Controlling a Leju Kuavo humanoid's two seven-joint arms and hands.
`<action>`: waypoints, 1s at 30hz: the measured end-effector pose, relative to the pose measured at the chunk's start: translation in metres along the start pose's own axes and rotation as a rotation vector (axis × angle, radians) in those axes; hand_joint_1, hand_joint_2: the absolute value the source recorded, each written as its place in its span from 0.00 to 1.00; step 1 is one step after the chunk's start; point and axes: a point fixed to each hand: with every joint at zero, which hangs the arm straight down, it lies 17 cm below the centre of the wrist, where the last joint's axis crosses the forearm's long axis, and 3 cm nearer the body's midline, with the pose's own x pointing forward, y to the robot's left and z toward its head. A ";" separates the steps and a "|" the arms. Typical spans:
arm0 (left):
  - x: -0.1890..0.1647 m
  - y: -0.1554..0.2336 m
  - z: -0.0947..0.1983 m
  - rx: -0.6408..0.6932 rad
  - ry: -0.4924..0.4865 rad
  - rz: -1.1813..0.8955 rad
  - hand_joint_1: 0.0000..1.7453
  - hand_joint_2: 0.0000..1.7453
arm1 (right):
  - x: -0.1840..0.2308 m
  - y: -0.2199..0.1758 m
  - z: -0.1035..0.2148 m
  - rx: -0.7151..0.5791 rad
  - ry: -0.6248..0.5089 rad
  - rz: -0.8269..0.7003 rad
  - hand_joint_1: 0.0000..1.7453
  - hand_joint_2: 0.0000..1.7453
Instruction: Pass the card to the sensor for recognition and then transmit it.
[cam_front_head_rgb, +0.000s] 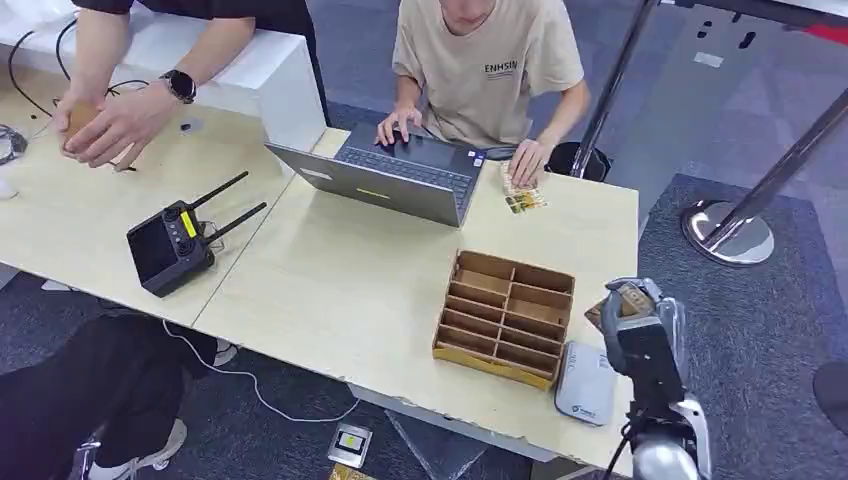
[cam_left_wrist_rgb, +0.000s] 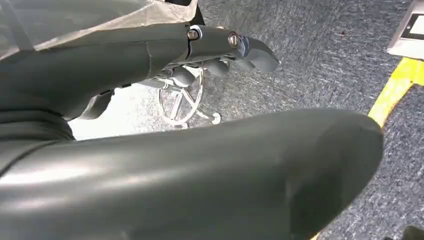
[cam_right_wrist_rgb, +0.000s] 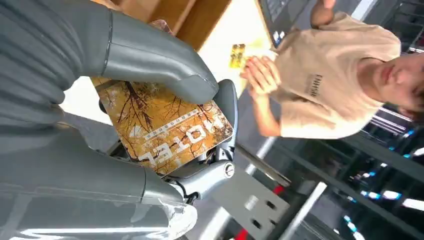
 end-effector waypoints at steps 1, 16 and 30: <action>0.000 0.000 0.000 0.000 0.001 0.001 0.00 0.00 | -0.005 -0.001 0.003 0.000 0.013 -0.011 1.00 1.00; 0.005 0.001 0.000 0.004 -0.001 0.018 0.00 0.00 | -0.071 0.013 0.042 0.014 0.153 -0.047 1.00 1.00; 0.006 0.002 0.000 0.008 -0.004 0.013 0.00 0.00 | -0.138 0.044 0.077 0.076 0.315 0.071 1.00 1.00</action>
